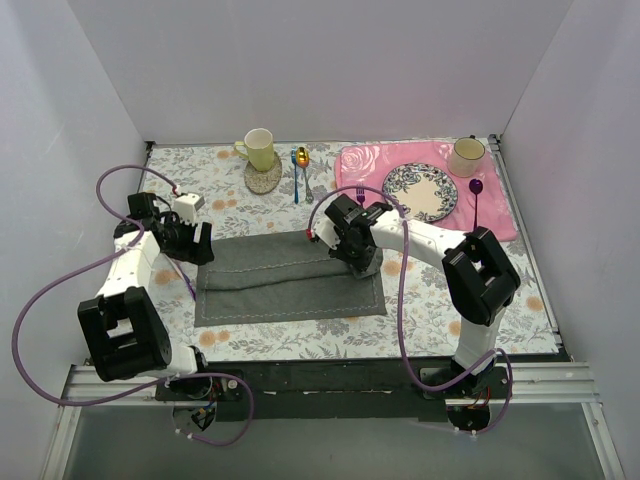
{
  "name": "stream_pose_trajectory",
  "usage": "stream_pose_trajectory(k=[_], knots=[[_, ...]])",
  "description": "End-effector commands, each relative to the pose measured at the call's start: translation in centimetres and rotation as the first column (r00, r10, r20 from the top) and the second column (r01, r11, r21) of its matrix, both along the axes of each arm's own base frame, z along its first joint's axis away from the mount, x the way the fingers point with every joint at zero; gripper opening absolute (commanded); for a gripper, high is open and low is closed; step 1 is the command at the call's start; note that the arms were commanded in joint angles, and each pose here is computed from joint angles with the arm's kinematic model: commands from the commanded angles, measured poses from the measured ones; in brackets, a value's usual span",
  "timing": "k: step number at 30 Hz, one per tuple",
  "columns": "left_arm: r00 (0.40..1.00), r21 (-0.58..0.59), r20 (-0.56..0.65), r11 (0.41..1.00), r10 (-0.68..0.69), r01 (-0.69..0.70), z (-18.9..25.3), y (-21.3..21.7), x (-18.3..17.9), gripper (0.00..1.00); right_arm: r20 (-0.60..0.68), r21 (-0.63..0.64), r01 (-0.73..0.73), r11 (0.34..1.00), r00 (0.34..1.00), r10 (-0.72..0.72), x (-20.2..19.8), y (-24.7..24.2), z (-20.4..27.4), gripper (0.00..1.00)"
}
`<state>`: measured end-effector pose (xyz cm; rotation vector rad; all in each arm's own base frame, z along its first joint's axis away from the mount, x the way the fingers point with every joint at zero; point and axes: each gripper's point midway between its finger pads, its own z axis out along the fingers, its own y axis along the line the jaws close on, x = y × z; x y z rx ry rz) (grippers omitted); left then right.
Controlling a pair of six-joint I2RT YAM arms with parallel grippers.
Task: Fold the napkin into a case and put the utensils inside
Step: Fold and flatten the napkin at the center of the board.
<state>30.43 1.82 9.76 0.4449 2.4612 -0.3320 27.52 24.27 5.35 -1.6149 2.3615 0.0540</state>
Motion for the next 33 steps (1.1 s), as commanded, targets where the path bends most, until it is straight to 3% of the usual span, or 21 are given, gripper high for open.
stream_pose_trajectory(k=[1, 3, 9, 16, 26, 29, 33], knots=[[0.999, 0.01, 0.044, 1.0, -0.018, 0.017, 1.3, 0.2, 1.4, 0.72, 0.03, 0.026, -0.011, 1.0, 1.0, 0.01, 0.1, 0.1, 1.3, 0.36], [0.999, 0.007, 0.042, 1.0, -0.014, 0.014, 1.3, 0.1, 1.4, 0.72, 0.033, 0.045, -0.007, 0.999, 0.999, 0.005, 0.1, 0.3, 1.8, 0.51], [0.998, 0.011, 0.055, 1.0, 0.013, -0.013, 1.3, 0.3, 1.4, 0.73, 0.006, 0.113, -0.004, 0.994, 1.0, 0.004, -0.5, 1.9, 3.5, 0.64], [0.997, 0.012, 0.066, 0.999, 0.047, -0.048, 1.9, 0.6, 2.0, 0.78, -0.002, 0.043, -0.028, 0.999, 1.0, 0.028, -1.9, 2.7, 1.2, 0.66], [0.996, 0.013, 0.071, 0.999, 0.047, -0.048, 1.9, 0.7, 2.1, 0.79, 0.114, -0.091, -0.058, 0.994, 0.991, 0.068, 0.1, 0.3, -0.3, 0.56], [0.997, 0.017, 0.072, 0.999, 0.037, -0.039, 2.0, 0.7, 2.2, 0.79, 0.096, -0.11, -0.063, 0.992, 0.993, 0.073, -0.2, -0.5, -0.8, 0.45], [0.996, 0.01, 0.085, 1.0, 0.006, -0.007, 2.3, 0.5, 2.6, 0.78, 0.1, -0.076, -0.066, 0.995, 0.992, 0.073, -0.3, -0.1, 0.2, 0.17]])
